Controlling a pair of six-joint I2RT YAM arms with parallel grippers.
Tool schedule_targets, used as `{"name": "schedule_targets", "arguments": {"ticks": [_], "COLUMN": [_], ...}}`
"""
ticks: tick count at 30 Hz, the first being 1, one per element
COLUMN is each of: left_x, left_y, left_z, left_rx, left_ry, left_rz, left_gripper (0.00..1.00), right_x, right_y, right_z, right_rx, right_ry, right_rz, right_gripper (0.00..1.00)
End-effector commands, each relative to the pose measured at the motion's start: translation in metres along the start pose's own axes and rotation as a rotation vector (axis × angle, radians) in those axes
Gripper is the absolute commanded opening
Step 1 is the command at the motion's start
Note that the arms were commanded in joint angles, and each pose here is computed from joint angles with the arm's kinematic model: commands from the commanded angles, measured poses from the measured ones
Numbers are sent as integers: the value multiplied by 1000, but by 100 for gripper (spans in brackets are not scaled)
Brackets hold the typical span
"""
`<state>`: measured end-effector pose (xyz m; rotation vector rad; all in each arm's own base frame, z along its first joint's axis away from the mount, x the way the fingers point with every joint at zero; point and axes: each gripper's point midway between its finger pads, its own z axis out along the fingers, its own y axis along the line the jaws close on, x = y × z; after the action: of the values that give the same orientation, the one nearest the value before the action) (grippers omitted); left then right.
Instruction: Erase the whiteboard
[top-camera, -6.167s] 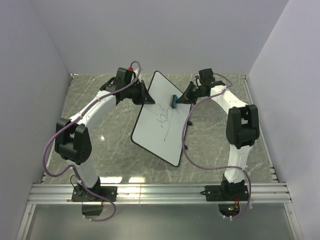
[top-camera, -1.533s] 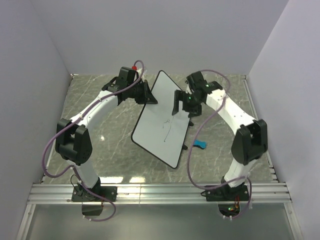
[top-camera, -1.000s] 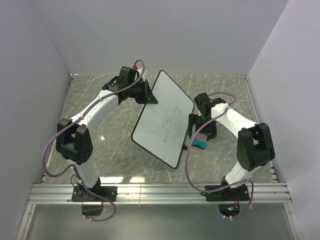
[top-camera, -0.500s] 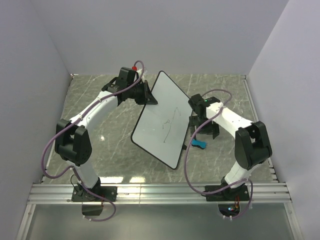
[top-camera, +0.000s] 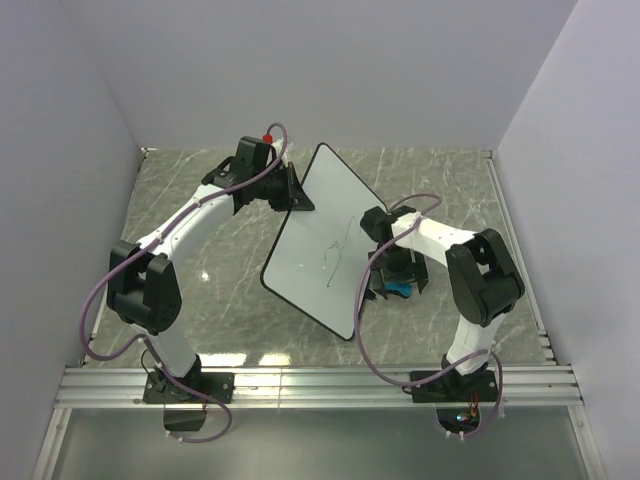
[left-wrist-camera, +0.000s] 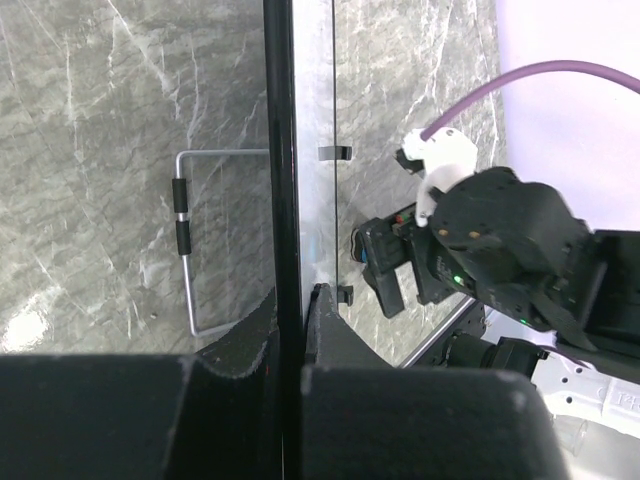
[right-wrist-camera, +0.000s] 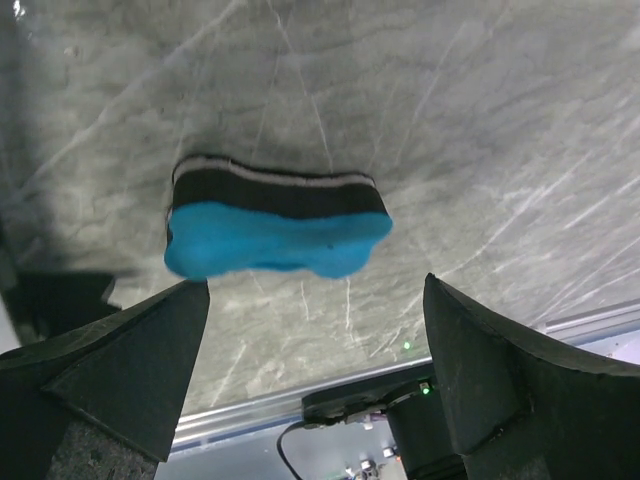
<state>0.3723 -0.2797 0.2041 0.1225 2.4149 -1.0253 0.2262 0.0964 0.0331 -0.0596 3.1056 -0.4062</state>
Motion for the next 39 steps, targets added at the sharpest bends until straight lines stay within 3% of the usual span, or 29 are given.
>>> {"name": "schedule_targets", "arguments": {"ticks": [1,14,25,27,33,39], "left_x": [86,87,84,83,84,84], "left_y": [64,68,73,72,69,67], "left_z": [23,23,23,24,24,18], "left_rx": [-230,-250,-287,-284,-273,-276], "left_ry": [261,273,277,278,284,271], "left_rz": [175,169,174,172,167,174], "left_gripper": [0,0,0,0,0,0], "right_x": [-15,-64,-30,-28,-33,-32], "right_y": [2,-14,26,26,25,23], "right_z": [5,16,-8,-9,0,14], "right_rx": [19,4,-285,-285,-260,-224], "right_ry": [-34,-43,-32,-40,-44,-28], "right_rz": [36,91,114,115,119,130], "right_gripper": [94,93,87,82,51,48]}}
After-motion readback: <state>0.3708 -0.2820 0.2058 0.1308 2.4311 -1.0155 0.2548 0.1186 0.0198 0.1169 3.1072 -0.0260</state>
